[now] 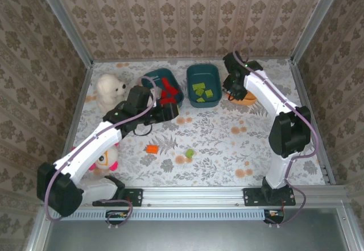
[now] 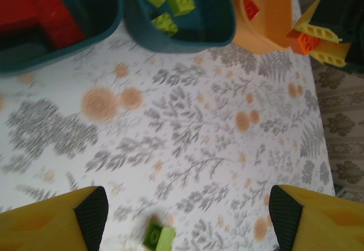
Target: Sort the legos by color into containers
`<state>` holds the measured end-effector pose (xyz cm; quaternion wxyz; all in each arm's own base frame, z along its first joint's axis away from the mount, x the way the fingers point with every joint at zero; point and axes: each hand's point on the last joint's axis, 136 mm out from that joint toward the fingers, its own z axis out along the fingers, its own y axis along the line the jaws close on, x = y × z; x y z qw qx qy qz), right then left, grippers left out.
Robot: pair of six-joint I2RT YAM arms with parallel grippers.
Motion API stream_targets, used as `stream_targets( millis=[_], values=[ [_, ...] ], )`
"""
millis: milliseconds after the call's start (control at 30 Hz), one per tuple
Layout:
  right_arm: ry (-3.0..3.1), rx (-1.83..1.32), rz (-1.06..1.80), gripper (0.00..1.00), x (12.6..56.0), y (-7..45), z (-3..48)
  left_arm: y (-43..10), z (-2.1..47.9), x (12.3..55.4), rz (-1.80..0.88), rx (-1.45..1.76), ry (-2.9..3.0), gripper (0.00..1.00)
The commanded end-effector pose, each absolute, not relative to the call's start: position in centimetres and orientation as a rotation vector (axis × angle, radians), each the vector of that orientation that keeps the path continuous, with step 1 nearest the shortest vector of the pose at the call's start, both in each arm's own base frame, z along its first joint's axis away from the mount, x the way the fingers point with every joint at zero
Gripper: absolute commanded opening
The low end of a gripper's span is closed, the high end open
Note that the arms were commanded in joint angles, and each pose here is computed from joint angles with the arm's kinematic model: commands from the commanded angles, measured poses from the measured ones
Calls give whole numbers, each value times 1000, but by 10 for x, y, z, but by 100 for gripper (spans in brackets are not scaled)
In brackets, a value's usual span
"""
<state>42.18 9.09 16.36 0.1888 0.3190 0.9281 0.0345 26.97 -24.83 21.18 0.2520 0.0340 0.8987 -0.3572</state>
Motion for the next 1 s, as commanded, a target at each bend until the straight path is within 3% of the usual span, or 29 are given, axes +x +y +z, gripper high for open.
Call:
stream_targets(
  millis=[0, 200, 533, 800, 967],
  values=[
    [2660, 693, -175, 30, 443, 45, 156, -275, 236, 292, -1057, 127, 2343, 78],
    [2699, 647, -307, 28, 492, 1, 124, -306, 239, 315, -1067, 162, 2341, 78],
    [2718, 696, -368, 29, 530, -27, 79, -311, 238, 323, -1037, 163, 2363, 78],
    [2759, 706, -392, 29, 530, -28, 59, -297, 236, 314, -993, 130, 2375, 78],
    [2721, 719, -332, 29, 534, -25, 74, -292, 238, 311, -985, 120, 2376, 78]
  ],
)
